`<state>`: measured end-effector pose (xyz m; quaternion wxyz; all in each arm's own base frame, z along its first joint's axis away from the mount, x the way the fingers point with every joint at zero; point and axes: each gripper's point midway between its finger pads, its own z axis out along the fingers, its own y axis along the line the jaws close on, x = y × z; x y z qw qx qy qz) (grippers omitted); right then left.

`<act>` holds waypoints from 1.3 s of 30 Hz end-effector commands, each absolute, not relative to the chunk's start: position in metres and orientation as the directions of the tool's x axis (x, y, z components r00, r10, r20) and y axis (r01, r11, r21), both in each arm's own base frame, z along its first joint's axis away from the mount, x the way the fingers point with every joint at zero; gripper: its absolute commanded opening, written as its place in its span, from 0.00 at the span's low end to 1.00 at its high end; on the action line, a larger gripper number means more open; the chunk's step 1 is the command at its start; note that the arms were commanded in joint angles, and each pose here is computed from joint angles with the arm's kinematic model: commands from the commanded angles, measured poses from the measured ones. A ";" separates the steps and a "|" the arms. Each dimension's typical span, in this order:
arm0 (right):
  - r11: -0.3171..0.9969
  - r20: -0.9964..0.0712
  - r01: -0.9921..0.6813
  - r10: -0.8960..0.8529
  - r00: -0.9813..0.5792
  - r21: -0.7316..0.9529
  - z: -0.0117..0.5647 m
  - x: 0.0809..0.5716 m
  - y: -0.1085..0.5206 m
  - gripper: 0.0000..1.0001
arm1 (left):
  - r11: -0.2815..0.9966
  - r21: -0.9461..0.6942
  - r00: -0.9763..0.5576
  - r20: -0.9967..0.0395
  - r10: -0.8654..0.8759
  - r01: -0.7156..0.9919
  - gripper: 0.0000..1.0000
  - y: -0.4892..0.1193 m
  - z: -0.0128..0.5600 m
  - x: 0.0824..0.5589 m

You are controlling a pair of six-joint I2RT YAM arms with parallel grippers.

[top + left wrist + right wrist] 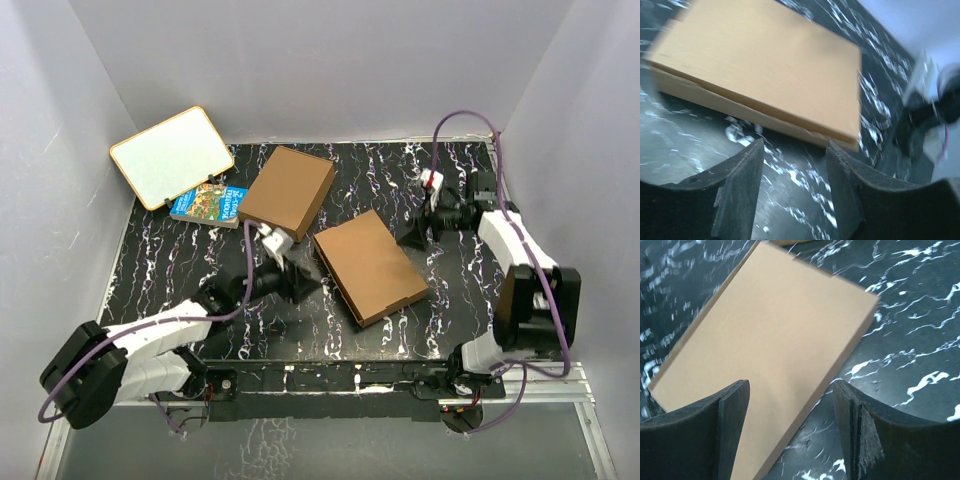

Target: Fold the paper box

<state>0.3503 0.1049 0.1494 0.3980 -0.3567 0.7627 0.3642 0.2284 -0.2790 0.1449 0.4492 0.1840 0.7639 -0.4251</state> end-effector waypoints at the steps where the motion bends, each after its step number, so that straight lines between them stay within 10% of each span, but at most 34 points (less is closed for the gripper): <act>1: 0.324 -0.878 -0.944 -0.467 -0.101 -0.064 0.126 0.303 0.101 0.72 | 0.315 -0.150 -0.186 -0.978 0.089 0.937 0.47 -0.302 0.146 0.164; 11: 0.266 -0.765 -0.926 -0.643 0.036 -0.268 0.103 0.281 0.065 0.67 | 0.109 0.067 0.040 -0.971 0.236 0.992 0.34 -0.332 0.089 0.102; 18: 0.274 -0.760 -0.933 -0.650 -0.001 -0.233 0.103 0.278 0.049 0.45 | 0.112 0.094 0.055 -0.947 0.316 0.989 0.17 -0.364 0.060 0.105; 26: 0.297 -0.755 -0.916 -0.656 0.009 -0.269 0.108 0.278 0.036 0.45 | 0.154 0.093 0.040 -0.947 0.320 0.984 0.14 -0.376 0.052 0.115; 31: 0.339 -0.725 -0.916 -0.683 -0.083 -0.214 0.089 0.280 0.015 0.13 | 0.161 0.116 0.055 -0.938 0.341 0.980 0.08 -0.378 0.050 0.119; 39: 0.287 -0.733 -0.931 -0.680 -0.032 -0.226 0.076 0.271 0.021 0.08 | 0.174 0.103 0.033 -0.931 0.364 0.979 0.00 -0.387 0.045 0.124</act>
